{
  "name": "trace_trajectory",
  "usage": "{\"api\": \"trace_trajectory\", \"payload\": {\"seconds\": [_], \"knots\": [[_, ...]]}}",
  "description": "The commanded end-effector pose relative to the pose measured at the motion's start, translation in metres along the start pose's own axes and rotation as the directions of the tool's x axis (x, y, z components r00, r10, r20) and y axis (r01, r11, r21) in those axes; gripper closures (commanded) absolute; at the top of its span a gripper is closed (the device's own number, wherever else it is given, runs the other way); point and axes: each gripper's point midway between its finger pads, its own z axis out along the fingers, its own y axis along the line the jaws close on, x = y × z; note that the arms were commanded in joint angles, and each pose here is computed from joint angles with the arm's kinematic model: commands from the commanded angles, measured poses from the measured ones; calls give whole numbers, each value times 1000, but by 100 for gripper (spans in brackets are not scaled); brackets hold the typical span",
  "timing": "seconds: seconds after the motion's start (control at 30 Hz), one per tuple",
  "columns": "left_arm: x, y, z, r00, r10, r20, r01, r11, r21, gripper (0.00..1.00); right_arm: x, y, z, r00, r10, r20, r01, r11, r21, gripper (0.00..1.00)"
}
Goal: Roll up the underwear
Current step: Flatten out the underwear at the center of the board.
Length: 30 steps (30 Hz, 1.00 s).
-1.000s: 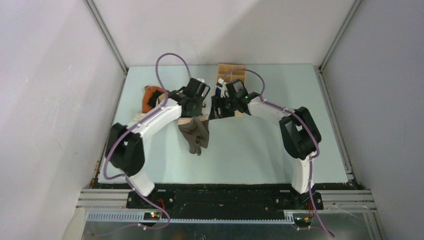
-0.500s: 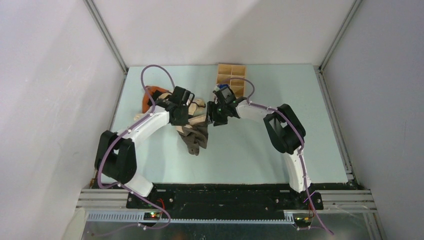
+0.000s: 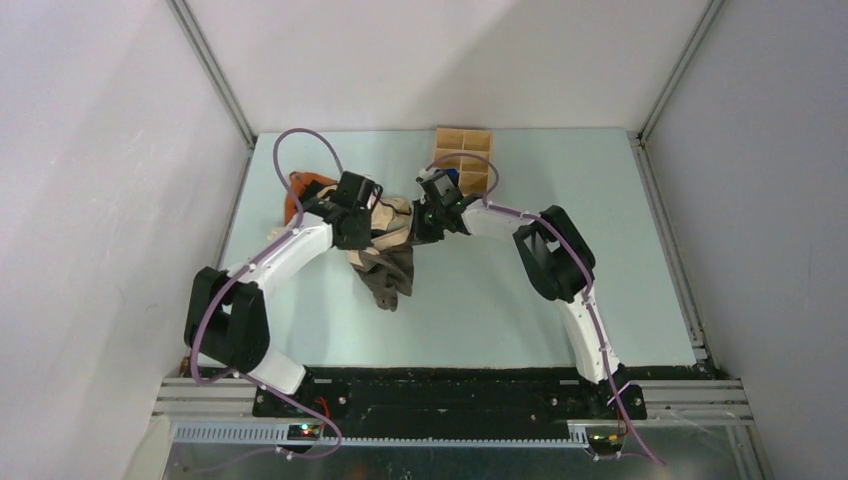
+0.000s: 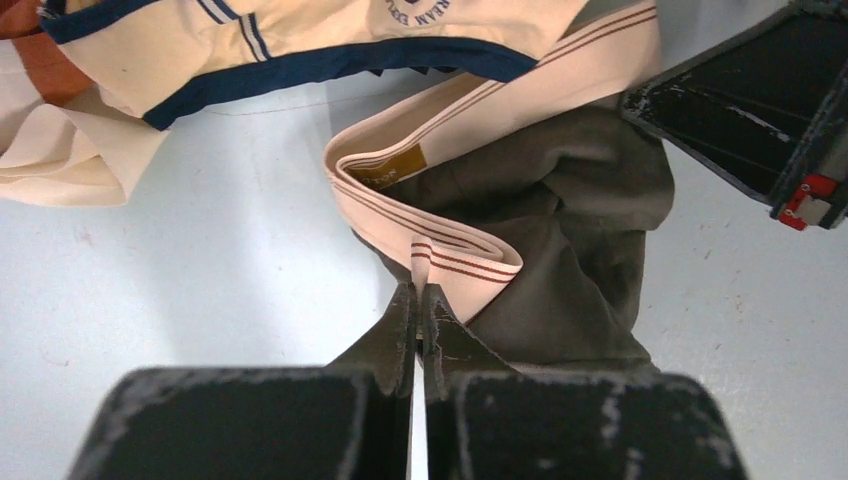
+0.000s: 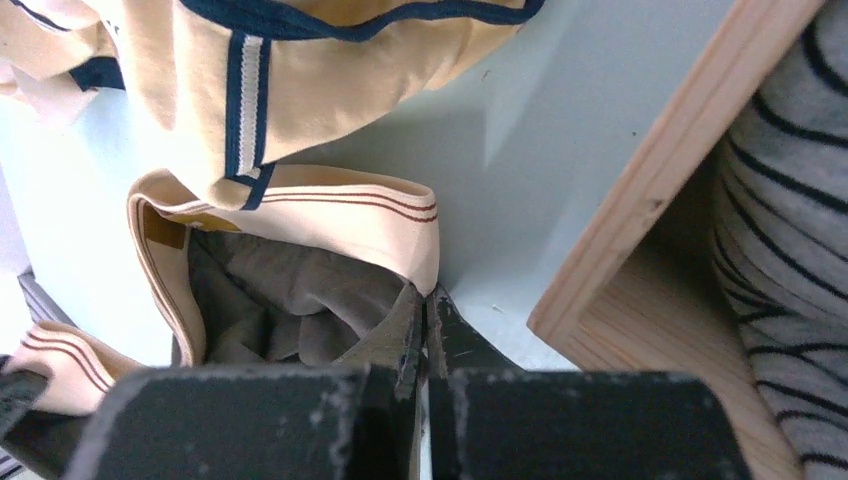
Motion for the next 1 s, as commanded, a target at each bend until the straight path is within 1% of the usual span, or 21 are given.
{"api": "trace_trajectory", "payload": {"seconds": [0.0, 0.1, 0.17, 0.23, 0.27, 0.3, 0.33, 0.37, 0.4, 0.43, 0.47, 0.5, 0.53, 0.57, 0.6, 0.63, 0.67, 0.83, 0.87, 0.9, 0.97], "knots": [[-18, 17, -19, 996, -3, 90, 5, 1000, -27, 100, -26, 16, -39, 991, -97, 93, 97, 995, 6, 100], [-19, 20, -33, 991, 8, 136, -6, 1000, -10, 100, -17, 1, -74, 989, -125, 81, 123, 992, 28, 100], [-20, 13, -44, 983, 19, 181, -28, 998, 52, 100, -19, 6, -114, 980, -163, 110, 163, 987, 10, 100], [-22, 10, -55, 971, 37, 238, -61, 994, 94, 100, -9, -1, -138, 976, -190, 103, 192, 981, -5, 100], [-24, 10, -63, 961, 63, 269, -94, 990, 104, 100, 5, -10, -143, 979, -190, 76, 191, 982, 3, 100], [-24, 4, -67, 958, 81, 275, -122, 983, 137, 100, 0, -11, -163, 974, -199, 109, 199, 980, 8, 100], [-27, 0, -74, 948, 121, 293, -172, 973, 156, 100, 12, -20, -170, 979, -183, 87, 182, 983, 18, 100], [-22, -10, -78, 947, 144, 286, -209, 954, 213, 100, 10, -15, -190, 973, -191, 125, 193, 981, 2, 100], [-21, -14, -83, 939, 176, 297, -251, 939, 236, 100, 24, -21, -193, 974, -202, 103, 203, 979, 6, 100], [-16, -21, -89, 937, 183, 298, -270, 920, 284, 100, 26, -11, -209, 962, -238, 136, 242, 970, -8, 100], [-13, -25, -90, 937, 183, 298, -276, 911, 307, 100, 41, -17, -209, 954, -274, 118, 277, 961, -3, 100], [-11, -30, -97, 936, 168, 309, -275, 898, 344, 100, 41, -7, -224, 937, -307, 166, 313, 950, -9, 100], [-11, -38, -103, 943, 129, 307, -249, 885, 393, 100, 51, -13, -228, 942, -294, 162, 299, 954, -4, 100], [-11, -44, -111, 942, 106, 318, -242, 871, 428, 100, 54, -5, -244, 935, -298, 195, 309, 951, -31, 100], [-7, -58, -118, 943, 91, 319, -249, 831, 498, 100, 60, -5, -256, 930, -303, 209, 316, 948, -30, 100], [-5, -63, -125, 937, 88, 339, -265, 809, 524, 100, 69, -10, -262, 937, -297, 185, 306, 952, -17, 100], [3, -74, -127, 931, 107, 350, -298, 775, 557, 100, 73, -10, -273, 933, -297, 203, 306, 952, -13, 100], [36, -89, -144, 878, 208, 432, -453, 655, 605, 100, 103, -10, -307, 929, -300, 219, 313, 950, -26, 100], [44, -87, -148, 871, 231, 432, -471, 639, 608, 100, 105, -5, -317, 920, -313, 237, 332, 942, -44, 100], [53, -85, -149, 854, 274, 443, -509, 620, 597, 100, 109, -9, -324, 919, -325, 222, 339, 940, -31, 100], [55, -81, -161, 821, 295, 489, -557, 601, 573, 100, 116, -13, -336, 920, -334, 205, 346, 938, -26, 100]]}}
